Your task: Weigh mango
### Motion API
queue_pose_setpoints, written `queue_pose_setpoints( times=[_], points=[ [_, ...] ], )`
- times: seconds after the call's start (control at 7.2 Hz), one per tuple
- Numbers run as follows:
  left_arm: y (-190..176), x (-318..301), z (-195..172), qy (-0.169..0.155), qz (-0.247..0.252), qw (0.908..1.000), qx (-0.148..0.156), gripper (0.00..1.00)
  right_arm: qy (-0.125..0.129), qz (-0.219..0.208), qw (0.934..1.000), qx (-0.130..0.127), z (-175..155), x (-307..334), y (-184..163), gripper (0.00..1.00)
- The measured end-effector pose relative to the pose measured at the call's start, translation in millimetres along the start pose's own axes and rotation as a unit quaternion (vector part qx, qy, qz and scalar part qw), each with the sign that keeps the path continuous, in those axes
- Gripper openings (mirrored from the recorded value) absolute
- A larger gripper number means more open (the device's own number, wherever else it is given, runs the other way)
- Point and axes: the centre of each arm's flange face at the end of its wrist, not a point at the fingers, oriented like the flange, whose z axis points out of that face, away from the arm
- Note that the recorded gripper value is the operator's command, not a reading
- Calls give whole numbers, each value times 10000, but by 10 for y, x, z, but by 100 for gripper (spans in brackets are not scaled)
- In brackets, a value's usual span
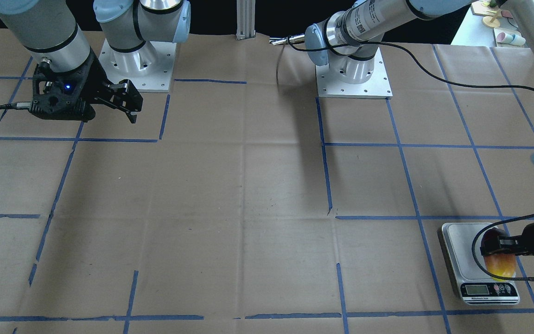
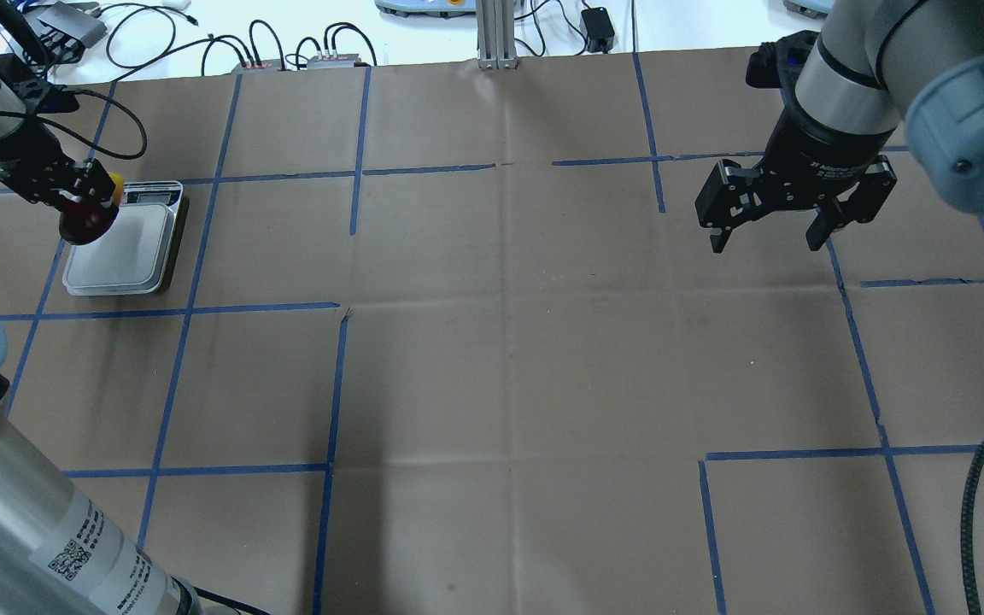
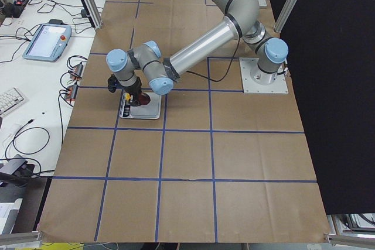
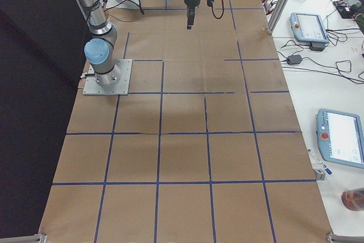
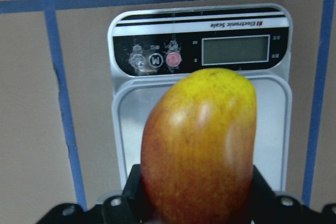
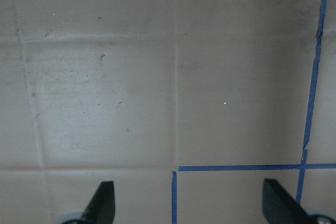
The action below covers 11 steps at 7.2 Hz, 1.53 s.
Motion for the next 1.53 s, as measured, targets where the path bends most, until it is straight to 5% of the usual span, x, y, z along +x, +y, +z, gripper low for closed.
queue_pose_setpoints(
  times=[0.28, 0.42, 0.56, 0.69, 1.11, 1.53],
  points=[
    [-22, 52, 79, -65, 6, 9999, 95, 23, 0, 0, 10000, 0, 0, 0, 0, 100],
    [-35, 43, 112, -72, 4, 9999, 102, 46, 0, 0, 10000, 0, 0, 0, 0, 100],
    [-30, 36, 156, -79, 0, 9999, 68, 82, 0, 0, 10000, 0, 0, 0, 0, 100],
    [-8, 28, 182, -114, -8, 9999, 14, 100, 0, 0, 10000, 0, 0, 0, 0, 100],
    [45, 0, 143, -213, -20, 9998, -57, 100, 0, 0, 10000, 0, 0, 0, 0, 100],
    [295, 311, -888, -465, -184, 9981, 365, 100, 0, 0, 10000, 1, -1, 0, 0, 100]
  ],
)
